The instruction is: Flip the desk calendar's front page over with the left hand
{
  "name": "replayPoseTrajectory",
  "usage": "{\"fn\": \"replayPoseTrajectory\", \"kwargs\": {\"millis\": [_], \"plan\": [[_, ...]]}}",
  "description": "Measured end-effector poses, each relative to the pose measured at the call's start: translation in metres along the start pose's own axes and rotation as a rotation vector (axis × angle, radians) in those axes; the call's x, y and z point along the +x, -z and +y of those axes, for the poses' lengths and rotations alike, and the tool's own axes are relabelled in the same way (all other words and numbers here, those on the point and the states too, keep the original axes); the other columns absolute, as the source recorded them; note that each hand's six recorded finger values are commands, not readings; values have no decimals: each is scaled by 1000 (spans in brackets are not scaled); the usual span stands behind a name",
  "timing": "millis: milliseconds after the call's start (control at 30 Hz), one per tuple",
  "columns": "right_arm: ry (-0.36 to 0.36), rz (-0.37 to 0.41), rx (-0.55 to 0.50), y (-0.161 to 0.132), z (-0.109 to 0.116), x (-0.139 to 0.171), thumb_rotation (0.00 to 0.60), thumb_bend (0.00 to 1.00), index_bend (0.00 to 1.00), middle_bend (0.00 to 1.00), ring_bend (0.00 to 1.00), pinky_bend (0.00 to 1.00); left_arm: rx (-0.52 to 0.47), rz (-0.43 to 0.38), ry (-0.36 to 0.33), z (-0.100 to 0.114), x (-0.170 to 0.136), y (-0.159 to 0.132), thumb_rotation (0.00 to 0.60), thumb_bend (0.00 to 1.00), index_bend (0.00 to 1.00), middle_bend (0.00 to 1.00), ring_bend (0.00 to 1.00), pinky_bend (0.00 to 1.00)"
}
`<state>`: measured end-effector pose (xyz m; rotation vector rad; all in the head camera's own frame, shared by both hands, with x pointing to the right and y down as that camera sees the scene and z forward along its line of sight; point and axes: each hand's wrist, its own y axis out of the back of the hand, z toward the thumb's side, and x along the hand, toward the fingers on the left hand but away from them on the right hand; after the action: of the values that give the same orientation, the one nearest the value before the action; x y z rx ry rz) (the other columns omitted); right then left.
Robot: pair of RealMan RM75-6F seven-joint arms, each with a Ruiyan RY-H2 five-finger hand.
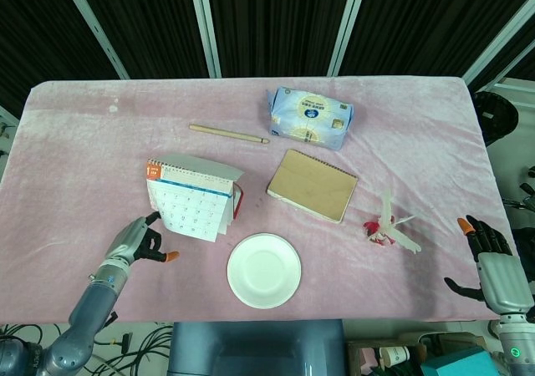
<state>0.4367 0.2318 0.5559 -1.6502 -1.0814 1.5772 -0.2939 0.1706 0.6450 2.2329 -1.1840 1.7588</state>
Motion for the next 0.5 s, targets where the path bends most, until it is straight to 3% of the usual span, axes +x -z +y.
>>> {"fn": "replayPoseTrajectory", "kwargs": {"millis": [500], "plan": [[-1, 1, 2, 0, 0, 0, 600, 103, 0, 0, 0, 70, 3, -85, -33, 9, -10, -20, 600, 187, 273, 799, 878, 827]]}}
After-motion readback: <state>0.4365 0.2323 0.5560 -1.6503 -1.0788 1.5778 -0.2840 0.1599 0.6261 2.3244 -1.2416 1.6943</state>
